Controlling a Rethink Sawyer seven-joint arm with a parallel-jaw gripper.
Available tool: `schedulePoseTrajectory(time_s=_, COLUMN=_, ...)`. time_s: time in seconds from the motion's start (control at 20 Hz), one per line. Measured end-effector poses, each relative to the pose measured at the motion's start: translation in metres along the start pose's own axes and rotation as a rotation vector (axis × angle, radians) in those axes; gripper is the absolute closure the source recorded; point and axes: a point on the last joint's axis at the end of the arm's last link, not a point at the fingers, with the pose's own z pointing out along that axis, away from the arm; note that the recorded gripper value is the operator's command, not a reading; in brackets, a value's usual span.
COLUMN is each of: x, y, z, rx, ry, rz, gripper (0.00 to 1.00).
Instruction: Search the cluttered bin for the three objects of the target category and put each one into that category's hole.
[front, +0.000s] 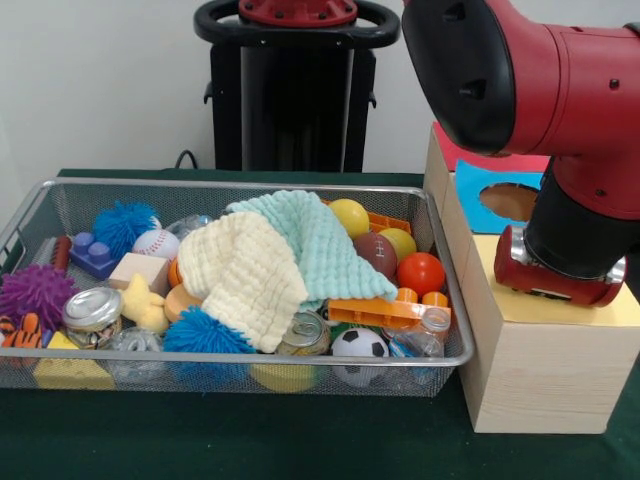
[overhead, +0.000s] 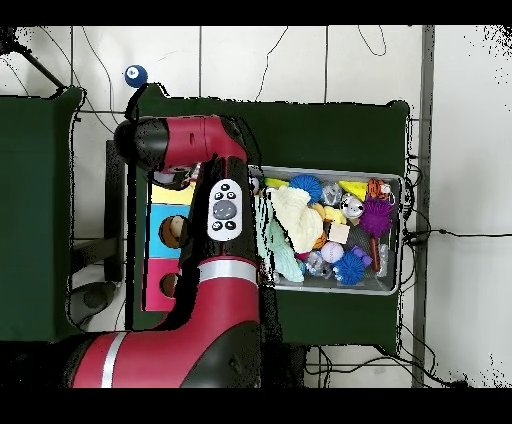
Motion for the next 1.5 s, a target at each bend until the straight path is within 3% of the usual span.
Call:
schedulePoseTrajectory(time_s=1.2, x=-0.003, y=-0.002, z=-0.005, rx=-0.04, ry=0.054, rz=0.026, gripper=1.0)
schedulePoseTrajectory(time_s=1.5, x=-0.005, y=0.0, z=-0.021, rx=-0.051, ry=0.062, rz=0.027, gripper=1.0)
